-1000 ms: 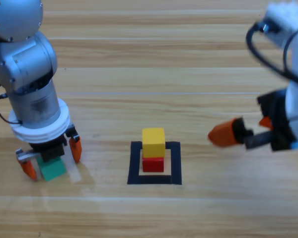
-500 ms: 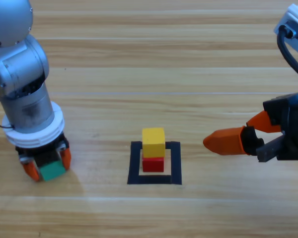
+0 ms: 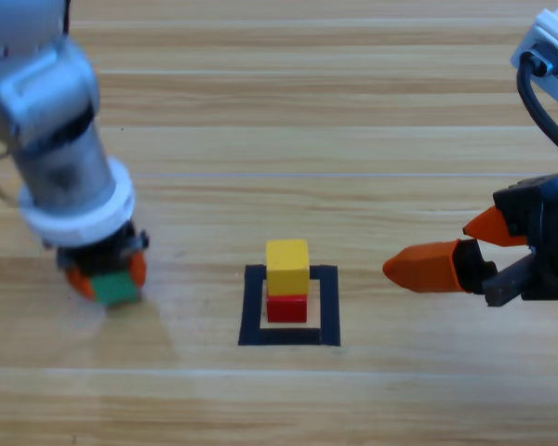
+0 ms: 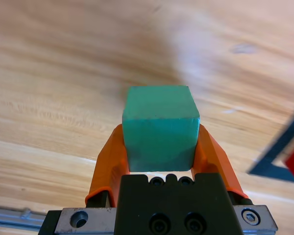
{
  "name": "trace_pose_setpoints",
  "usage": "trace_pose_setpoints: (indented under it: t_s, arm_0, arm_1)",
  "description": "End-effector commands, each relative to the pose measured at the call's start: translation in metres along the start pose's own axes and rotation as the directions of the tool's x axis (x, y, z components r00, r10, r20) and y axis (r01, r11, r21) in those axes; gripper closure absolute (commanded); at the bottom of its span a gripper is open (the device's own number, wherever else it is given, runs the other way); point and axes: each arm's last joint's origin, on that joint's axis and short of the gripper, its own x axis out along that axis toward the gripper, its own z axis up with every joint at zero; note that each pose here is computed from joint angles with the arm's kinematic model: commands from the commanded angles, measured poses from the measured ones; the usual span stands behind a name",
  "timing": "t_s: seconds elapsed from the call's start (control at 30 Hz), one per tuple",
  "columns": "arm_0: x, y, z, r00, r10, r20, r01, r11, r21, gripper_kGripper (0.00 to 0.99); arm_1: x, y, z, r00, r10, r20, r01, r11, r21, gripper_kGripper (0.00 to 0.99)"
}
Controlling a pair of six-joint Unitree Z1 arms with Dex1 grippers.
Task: Stack the blocks in the rectangular block: red at the bottom, yellow in the middle, green on top
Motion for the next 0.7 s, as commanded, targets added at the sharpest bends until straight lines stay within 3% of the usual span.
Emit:
trace_pose_setpoints:
  t_s: [0.03, 0.27, 0.43, 0.6, 0.7]
  arm_0:
    - [-0.051, -0.020, 0.011, 0.997, -0.027, 0.075, 0.016, 0.989, 0.146, 0.840]
    - [-0.086, -0.042, -0.002, 0.995, -0.072, 0.076, 0.038, 0.927, 0.373, 0.875]
    - [-0.093, -0.085, -0.019, 0.996, -0.072, 0.054, 0.030, 0.831, 0.556, 0.918]
    - [-0.088, -0.112, -0.035, 0.996, -0.091, -0.005, 0.071, 0.747, 0.661, 0.924]
    - [-0.088, -0.120, -0.042, 0.994, -0.109, -0.027, 0.098, 0.728, 0.679, 0.924]
  arm_1:
    - [-0.007, -0.010, -0.004, 0.999, -0.040, 0.007, 0.040, 0.999, 0.006, 0.001]
    - [-0.007, -0.011, -0.005, 0.999, -0.047, 0.005, 0.047, 0.999, 0.007, 0.001]
    - [-0.007, -0.011, -0.006, 0.999, -0.051, -0.005, 0.051, 0.999, 0.000, 0.001]
    - [-0.007, -0.011, -0.005, 0.999, -0.052, -0.010, 0.052, 0.999, -0.002, 0.001]
    - [-0.006, -0.011, -0.006, 0.998, -0.055, -0.016, 0.055, 0.998, -0.003, 0.001]
